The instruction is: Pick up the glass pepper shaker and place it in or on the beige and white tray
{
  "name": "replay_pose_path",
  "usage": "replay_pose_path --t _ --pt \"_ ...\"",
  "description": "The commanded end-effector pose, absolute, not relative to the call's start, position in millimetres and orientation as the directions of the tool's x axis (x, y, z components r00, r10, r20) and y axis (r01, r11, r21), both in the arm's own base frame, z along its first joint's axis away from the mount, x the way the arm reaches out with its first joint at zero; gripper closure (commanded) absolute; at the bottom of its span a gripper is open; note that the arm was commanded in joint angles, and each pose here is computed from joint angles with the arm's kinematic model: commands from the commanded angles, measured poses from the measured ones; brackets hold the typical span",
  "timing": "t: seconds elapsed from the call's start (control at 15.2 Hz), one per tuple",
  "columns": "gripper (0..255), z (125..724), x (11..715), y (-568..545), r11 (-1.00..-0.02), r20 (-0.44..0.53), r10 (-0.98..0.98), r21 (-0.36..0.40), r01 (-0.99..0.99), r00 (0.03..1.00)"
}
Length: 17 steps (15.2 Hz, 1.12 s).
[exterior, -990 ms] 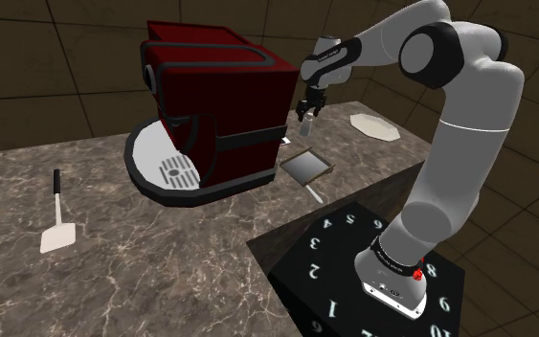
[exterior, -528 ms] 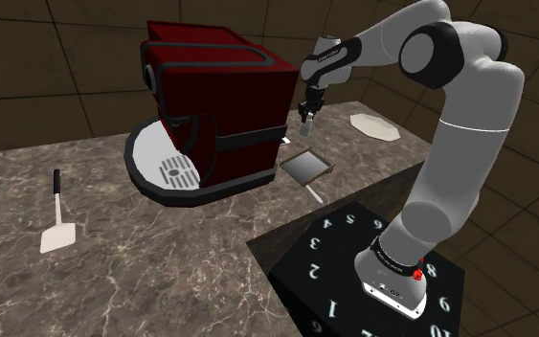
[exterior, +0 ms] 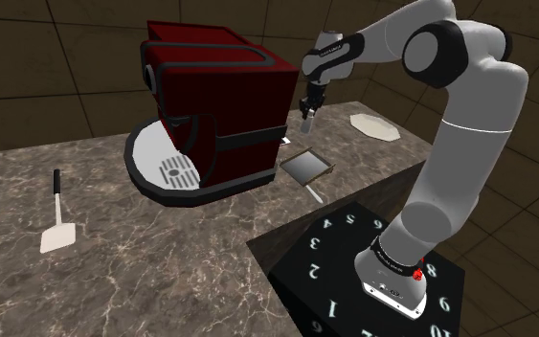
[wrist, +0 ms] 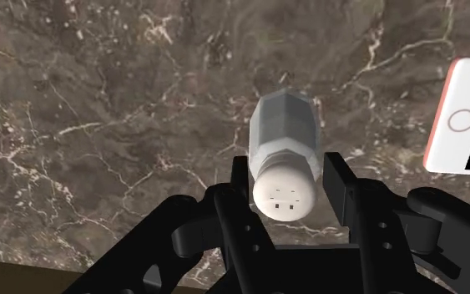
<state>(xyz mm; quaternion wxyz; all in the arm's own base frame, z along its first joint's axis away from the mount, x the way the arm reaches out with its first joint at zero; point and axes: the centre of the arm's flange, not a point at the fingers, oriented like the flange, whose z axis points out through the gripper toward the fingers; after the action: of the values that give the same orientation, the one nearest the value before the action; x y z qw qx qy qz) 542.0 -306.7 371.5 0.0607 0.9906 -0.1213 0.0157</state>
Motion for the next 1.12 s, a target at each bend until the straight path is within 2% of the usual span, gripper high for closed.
replay_pose_path --t 0.0,1.06 --pt "255 380.9 541.9 -306.5 -0.963 0.046 -0.238 0.116 -0.242 0.97" --pt "255 465.4 541.9 -306.5 -0.963 0.046 -0.238 0.116 -0.242 0.97"
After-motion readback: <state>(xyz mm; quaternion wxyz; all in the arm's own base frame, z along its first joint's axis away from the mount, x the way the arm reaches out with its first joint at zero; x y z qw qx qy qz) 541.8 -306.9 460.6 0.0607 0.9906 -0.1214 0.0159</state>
